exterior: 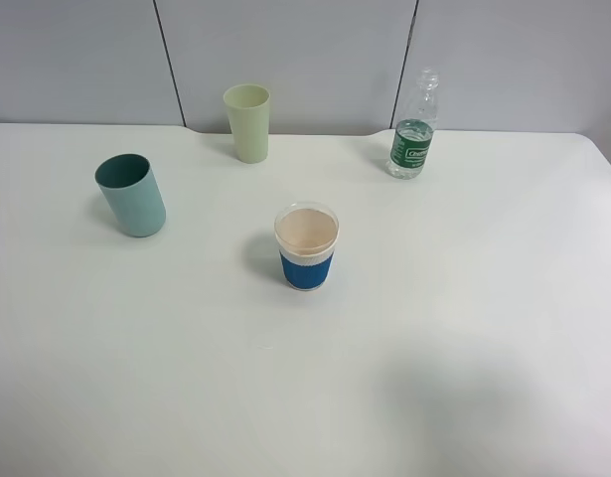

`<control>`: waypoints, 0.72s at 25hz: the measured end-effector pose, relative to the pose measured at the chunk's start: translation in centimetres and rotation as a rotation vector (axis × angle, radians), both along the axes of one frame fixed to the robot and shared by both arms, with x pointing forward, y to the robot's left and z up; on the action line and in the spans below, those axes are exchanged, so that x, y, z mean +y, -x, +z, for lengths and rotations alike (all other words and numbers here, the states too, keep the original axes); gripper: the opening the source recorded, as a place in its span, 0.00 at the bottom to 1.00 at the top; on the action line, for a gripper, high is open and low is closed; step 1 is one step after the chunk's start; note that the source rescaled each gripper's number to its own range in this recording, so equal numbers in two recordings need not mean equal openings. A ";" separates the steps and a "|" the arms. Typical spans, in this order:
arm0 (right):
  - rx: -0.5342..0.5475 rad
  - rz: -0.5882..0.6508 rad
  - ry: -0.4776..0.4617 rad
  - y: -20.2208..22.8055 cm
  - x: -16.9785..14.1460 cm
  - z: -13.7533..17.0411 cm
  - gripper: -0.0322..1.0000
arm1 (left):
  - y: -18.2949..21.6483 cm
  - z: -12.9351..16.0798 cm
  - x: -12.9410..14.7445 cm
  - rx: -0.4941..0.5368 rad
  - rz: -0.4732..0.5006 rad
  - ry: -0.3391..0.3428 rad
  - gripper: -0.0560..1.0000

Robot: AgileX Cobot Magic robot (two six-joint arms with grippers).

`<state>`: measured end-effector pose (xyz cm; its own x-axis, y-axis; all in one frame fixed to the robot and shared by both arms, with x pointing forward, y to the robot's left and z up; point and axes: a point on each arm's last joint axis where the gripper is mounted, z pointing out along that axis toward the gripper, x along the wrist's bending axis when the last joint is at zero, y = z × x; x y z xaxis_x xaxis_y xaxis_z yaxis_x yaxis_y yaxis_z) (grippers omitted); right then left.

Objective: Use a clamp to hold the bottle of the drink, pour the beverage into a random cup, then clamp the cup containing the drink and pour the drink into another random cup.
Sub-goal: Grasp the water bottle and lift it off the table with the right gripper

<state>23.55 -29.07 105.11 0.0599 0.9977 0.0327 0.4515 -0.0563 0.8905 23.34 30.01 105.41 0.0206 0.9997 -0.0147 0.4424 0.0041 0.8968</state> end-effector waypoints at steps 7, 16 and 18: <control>0.000 0.000 0.000 0.0 0.0 0.0 0.76 | 0.0 0.0 0.0 0.000 0.000 0.000 1.00; 0.000 0.000 0.000 0.0 0.0 0.0 0.76 | 0.0 0.0 0.0 0.000 0.000 0.000 1.00; 0.000 0.000 0.000 0.0 0.0 0.0 0.76 | 0.0 0.0 0.0 0.000 0.000 0.000 1.00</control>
<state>23.55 -29.07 105.11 0.0599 0.9977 0.0327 0.4515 -0.0563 0.8905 23.34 30.01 105.41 0.0206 0.9997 -0.0147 0.4424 0.0041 0.8968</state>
